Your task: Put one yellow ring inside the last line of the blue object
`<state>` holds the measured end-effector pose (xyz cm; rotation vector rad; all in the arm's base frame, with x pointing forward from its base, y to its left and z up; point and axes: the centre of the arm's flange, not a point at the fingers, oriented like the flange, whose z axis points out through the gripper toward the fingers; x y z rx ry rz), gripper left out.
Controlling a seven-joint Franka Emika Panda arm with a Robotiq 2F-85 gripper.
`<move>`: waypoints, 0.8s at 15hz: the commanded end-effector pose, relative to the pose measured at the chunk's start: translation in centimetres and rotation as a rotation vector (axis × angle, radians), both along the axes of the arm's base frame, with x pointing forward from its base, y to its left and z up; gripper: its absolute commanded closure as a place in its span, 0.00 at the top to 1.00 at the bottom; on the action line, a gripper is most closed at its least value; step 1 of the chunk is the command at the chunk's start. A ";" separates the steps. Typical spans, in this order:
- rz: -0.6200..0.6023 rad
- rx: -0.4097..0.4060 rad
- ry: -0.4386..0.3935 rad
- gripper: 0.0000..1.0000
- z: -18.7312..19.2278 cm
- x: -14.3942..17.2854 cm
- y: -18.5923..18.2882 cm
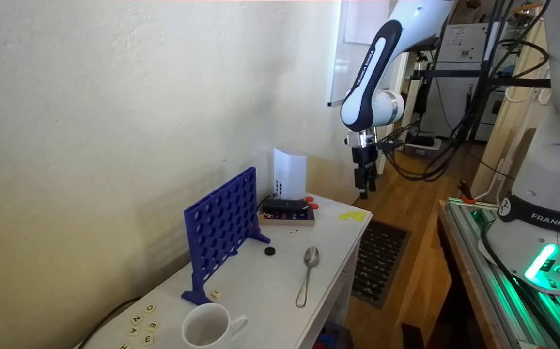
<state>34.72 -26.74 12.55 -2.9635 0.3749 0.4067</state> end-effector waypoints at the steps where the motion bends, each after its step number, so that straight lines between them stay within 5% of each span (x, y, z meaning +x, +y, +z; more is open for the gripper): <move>1: 0.124 0.019 -0.041 1.00 -2.0 0.5 2.3; 12: 0.355 0.002 -0.298 1.00 -6.0 0.9 3.4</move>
